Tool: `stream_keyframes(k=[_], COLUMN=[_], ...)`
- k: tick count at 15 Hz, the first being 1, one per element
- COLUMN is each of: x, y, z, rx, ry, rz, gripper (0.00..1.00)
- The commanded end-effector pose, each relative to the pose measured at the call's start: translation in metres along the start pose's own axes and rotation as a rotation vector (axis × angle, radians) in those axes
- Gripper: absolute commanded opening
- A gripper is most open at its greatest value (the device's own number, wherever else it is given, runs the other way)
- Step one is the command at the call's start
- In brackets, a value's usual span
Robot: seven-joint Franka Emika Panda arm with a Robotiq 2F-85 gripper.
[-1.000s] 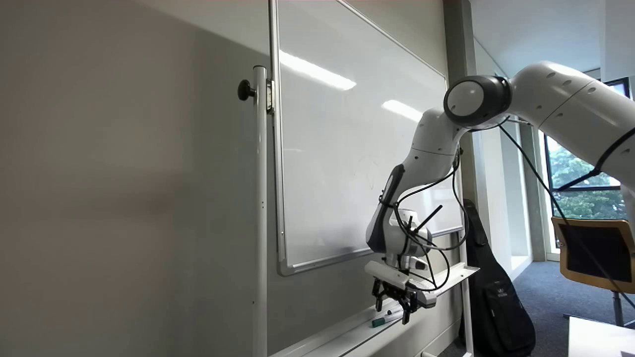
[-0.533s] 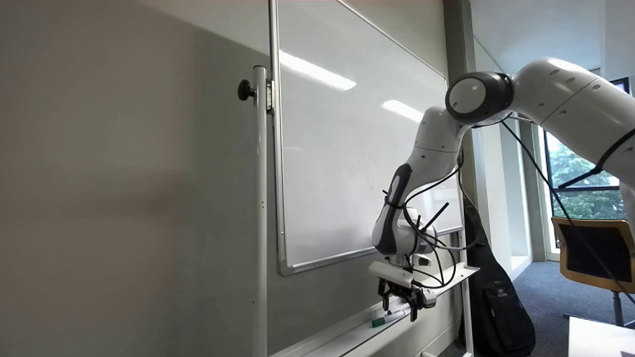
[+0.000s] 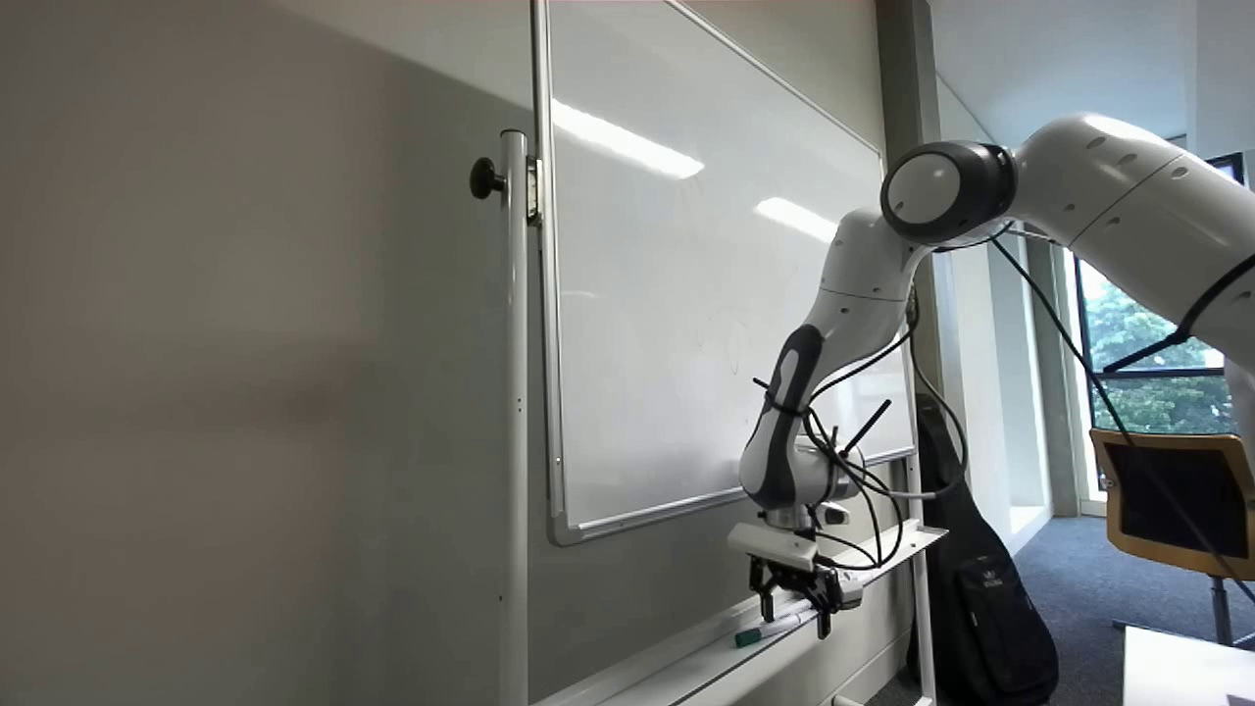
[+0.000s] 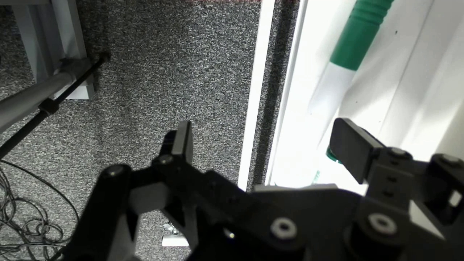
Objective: Move the left marker to the left
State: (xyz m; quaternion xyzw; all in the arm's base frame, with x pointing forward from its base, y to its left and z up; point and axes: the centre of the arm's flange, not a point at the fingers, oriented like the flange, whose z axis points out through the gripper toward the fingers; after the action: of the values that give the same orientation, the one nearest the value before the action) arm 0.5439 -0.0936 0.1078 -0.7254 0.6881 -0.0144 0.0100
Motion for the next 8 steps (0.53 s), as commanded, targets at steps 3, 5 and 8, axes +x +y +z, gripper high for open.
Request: stream_keyframes(k=[3, 5, 8], x=[-0.004, -0.0063, -0.0096], y=[-0.0017, -0.0024, -0.0032], z=[-0.0089, -0.0072, -0.0036], rx=[-0.045, -0.052, -0.066], ry=[-0.002, 0.001, 0.003], rz=[0.012, 0.008, 0.004], gripper=[1.0, 1.0, 1.0])
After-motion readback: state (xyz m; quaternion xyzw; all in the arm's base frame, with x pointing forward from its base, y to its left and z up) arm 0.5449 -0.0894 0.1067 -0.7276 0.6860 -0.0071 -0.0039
